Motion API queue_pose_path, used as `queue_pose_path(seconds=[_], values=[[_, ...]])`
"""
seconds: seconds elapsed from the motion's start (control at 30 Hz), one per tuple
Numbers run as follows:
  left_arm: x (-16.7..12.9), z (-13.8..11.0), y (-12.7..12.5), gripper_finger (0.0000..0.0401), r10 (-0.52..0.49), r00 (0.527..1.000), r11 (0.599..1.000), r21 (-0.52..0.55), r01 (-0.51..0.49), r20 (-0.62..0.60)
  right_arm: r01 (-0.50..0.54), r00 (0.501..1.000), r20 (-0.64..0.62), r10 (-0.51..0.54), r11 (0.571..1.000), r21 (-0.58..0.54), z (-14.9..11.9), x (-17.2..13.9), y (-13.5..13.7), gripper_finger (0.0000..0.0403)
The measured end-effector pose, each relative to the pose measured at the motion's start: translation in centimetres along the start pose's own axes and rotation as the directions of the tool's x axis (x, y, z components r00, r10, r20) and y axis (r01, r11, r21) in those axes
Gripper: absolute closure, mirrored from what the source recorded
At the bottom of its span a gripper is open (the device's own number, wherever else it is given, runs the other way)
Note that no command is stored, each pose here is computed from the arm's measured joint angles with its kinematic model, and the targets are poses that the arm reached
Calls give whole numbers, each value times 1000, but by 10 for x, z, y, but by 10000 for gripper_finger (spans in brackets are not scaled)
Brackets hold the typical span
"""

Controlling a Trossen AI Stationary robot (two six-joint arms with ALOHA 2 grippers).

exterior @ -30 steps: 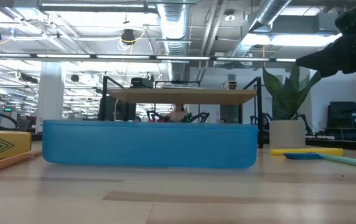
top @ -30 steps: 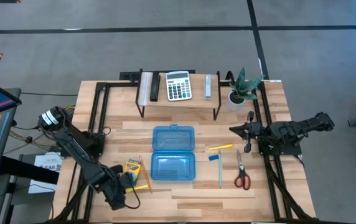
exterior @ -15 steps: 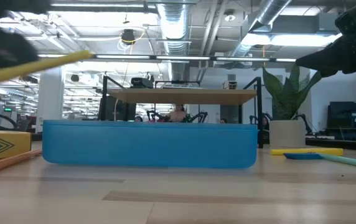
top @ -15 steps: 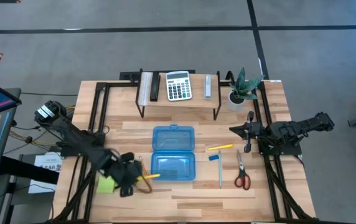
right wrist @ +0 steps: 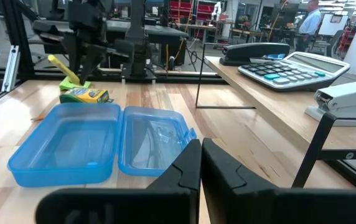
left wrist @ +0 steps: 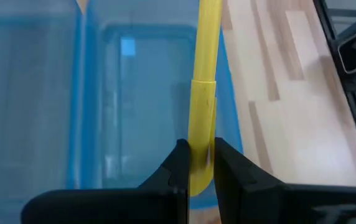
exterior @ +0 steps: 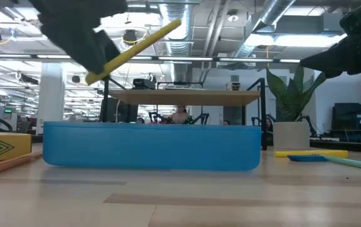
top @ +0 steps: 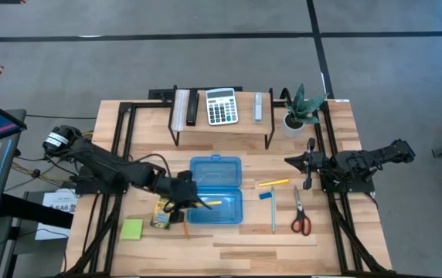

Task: Pack school essentials
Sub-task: Put the bottom yellow pen into the supply box

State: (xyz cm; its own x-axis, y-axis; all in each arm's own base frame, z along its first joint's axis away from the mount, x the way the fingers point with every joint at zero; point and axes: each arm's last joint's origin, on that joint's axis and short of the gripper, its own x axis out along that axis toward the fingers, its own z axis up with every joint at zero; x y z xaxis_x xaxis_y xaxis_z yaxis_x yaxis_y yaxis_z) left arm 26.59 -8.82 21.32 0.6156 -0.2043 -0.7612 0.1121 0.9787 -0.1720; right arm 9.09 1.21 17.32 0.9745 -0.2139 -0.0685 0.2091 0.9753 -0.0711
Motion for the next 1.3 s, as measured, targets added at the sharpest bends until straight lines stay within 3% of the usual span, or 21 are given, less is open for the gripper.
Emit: queue_pose_path(seconds=[0.53,0.77,0.9,1.3], values=[[0,3,8,385,26,1000,999,18,-26,17,0,1000,0,0,1000,0,0,0,0,369],[36,0,8,385,-1,997,998,61,5,-75,0,1000,2,0,1000,2,0,0,0,369],[44,10,7,383,10,993,997,75,-1,-116,0,1000,2,0,1000,1,0,0,0,369],[43,14,11,315,56,986,997,68,-45,-157,-1,1000,0,1,1000,0,0,0,0,369]])
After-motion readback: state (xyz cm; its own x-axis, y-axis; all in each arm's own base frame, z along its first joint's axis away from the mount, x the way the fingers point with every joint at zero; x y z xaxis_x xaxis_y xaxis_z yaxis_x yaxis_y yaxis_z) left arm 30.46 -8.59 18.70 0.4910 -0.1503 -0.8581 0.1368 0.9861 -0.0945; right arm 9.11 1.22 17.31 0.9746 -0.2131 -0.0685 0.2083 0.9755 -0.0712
